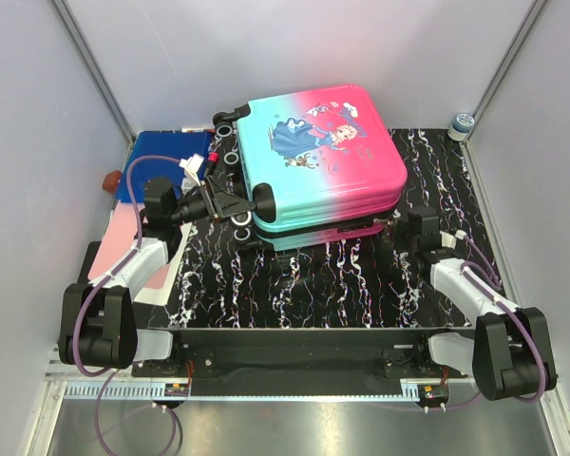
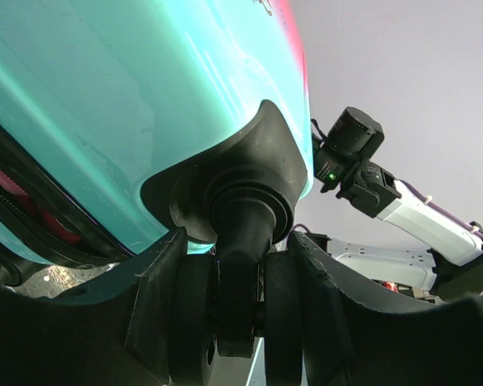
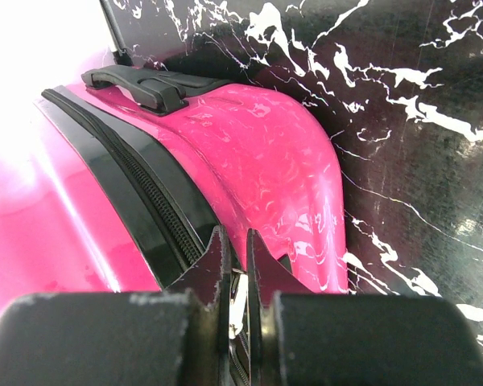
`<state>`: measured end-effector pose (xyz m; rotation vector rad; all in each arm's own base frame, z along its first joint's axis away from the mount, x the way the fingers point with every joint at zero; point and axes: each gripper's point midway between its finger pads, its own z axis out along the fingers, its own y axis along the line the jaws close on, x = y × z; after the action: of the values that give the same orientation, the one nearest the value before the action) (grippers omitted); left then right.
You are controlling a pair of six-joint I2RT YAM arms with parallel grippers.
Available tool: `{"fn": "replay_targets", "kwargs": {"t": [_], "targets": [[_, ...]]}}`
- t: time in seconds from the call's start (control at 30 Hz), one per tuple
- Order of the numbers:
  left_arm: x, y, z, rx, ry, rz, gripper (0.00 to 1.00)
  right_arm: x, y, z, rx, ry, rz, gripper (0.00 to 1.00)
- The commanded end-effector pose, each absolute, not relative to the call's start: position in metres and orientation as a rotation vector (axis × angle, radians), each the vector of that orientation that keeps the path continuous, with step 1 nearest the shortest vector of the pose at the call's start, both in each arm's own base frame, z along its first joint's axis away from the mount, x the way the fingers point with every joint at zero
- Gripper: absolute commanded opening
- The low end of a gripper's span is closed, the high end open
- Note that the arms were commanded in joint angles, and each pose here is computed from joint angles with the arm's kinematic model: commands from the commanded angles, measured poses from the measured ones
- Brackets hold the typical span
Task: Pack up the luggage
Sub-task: Zip the luggage at the corner of the board.
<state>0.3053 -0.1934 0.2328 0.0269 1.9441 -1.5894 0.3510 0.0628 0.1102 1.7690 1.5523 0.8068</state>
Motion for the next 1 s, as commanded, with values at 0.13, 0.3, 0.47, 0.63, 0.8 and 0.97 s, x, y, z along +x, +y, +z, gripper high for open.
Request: {"fn": "replay_targets", "kwargs": {"t": [0.13,0.3,0.47,0.63,0.8,0.97], "targets": [[0.313,-0.195,0.249,0.042,1.854,-1.527,0.00,0.333,0.135,0.118,1.652,1.796,0.989,0.00],[0.313,-0.195,0.247,0.036,1.860,-1.526,0.00,0.330,0.147,0.120,1.622,1.808,1.000,0.00],[0.315,-0.196,0.244,0.026,1.871,-1.531,0.00,0.331,0.157,0.125,1.590,1.818,1.017,0.00],[0.315,-0.196,0.242,0.025,1.873,-1.534,0.00,0.331,0.171,0.122,1.571,1.853,1.021,0.00],[0.316,-0.197,0.240,0.021,1.879,-1.535,0.00,0.336,0.185,0.129,1.538,1.843,1.072,0.00],[0.315,-0.197,0.240,0.018,1.879,-1.542,0.00,0.336,0.205,0.136,1.501,1.865,1.113,0.00]]}}
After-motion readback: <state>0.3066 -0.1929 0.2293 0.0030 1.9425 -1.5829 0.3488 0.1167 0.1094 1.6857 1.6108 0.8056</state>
